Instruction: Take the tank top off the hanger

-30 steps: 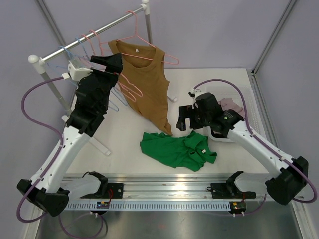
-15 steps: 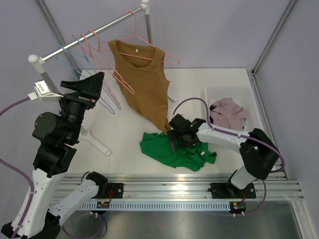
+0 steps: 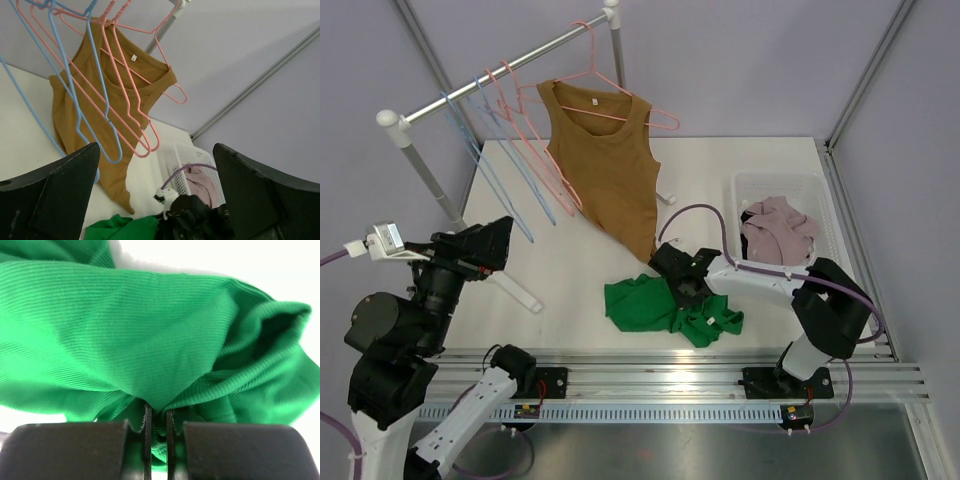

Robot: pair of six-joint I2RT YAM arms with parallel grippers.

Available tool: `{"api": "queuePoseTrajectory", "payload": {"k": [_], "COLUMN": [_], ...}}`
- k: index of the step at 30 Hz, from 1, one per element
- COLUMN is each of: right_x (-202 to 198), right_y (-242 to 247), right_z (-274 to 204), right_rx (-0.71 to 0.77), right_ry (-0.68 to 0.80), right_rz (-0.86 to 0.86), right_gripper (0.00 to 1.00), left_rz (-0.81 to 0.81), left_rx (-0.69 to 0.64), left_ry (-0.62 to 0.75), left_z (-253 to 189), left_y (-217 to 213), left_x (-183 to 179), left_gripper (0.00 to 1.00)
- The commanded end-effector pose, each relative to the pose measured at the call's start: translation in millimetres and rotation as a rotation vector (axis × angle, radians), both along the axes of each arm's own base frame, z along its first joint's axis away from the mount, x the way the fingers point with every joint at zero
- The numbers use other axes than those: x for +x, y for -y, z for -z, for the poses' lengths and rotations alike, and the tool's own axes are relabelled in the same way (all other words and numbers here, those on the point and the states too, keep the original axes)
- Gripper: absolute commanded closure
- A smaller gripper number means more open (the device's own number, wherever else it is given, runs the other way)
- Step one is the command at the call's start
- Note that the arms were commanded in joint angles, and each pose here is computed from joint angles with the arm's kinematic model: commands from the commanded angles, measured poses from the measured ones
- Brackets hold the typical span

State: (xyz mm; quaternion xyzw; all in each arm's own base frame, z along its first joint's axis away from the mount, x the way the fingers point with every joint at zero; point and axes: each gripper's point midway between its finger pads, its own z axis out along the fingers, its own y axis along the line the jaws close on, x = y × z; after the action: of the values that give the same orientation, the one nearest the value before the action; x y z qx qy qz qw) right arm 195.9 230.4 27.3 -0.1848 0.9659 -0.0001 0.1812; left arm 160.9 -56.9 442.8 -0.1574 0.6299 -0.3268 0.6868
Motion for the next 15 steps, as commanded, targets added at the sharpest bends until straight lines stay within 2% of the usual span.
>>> {"api": "queuePoseTrajectory", "payload": {"k": [1, 4, 9, 13, 15], "right_x": [16, 30, 53, 87, 105], "right_y": [-17, -16, 26, 85, 133], "right_z": [-73, -143, -238, -318, -334], "right_rx": [0.132, 0.196, 0.184, 0.207, 0.144], "right_ry": [0.150, 0.284, 0.480, 0.656, 0.712], "right_rz": [-0.011, -0.001, 0.083, 0.260, 0.396], "right_gripper": [1.00, 1.00, 1.00, 1.00, 1.00], "left_rz": [0.023, 0.044, 0.047, 0.039, 0.039], "left_rx": [0.150, 0.207, 0.271, 0.288, 0.293], "left_ry": [0.001, 0.018, -0.015, -0.018, -0.018], "left_z": [10, 12, 31, 35, 34], "left_y": [-2, -4, -6, -9, -10], "left_x": [-11, -21, -23, -26, -26], "left_gripper": [0.01, 0.01, 0.01, 0.01, 0.01]}}
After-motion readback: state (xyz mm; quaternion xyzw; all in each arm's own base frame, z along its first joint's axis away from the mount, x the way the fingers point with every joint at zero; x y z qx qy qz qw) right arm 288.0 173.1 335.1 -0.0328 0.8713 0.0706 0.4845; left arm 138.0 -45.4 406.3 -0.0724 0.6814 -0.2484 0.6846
